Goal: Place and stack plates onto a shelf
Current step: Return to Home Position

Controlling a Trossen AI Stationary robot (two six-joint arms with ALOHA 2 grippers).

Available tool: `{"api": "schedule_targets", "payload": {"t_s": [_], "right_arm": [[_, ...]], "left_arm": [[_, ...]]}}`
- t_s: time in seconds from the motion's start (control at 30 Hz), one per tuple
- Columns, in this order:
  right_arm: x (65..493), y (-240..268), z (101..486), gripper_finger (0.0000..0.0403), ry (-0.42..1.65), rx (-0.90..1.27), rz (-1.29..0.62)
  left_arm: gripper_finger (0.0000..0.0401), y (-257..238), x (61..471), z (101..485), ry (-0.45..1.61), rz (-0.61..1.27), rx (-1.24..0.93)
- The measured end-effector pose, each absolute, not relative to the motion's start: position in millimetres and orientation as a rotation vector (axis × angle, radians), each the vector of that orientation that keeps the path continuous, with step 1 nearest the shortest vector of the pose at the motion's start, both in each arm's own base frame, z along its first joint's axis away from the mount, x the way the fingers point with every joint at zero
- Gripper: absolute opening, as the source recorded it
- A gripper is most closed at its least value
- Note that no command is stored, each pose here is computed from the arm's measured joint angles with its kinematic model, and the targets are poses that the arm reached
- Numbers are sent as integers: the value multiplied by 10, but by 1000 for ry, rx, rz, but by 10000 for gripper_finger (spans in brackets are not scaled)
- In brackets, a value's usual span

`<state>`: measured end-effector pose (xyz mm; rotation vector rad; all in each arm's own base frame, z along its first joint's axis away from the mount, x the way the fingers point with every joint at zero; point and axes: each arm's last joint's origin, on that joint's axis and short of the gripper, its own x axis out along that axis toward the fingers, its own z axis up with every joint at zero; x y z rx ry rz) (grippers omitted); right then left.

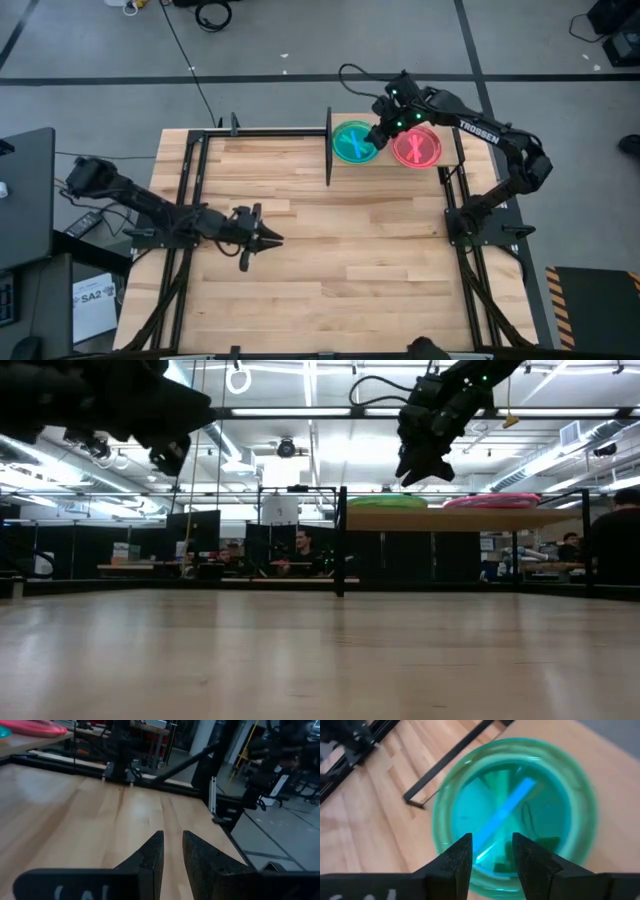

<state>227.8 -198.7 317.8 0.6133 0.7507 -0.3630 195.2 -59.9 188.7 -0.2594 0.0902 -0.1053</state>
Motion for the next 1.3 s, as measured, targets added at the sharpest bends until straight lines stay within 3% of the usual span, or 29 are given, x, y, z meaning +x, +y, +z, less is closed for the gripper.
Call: {"api": "schedule_targets", "payload": {"t_s": [0.27, 0.63, 0.93, 1.3], "right_arm": [[2461, -1753, 3178, 106, 778, 576, -270], [2489, -1378, 3392, 9, 738, 489, -163], [2099, -898, 3899, 21, 573, 298, -144], [1732, -417, 4163, 10, 451, 154, -196]], "left_arm": [[78, -414, 1913, 2055, 3, -142, -265], [78, -215, 1467, 2360, -78, -104, -228], [78, -99, 972, 2452, -154, -4, -158], [78, -47, 731, 2296, -21, 62, -128]]}}
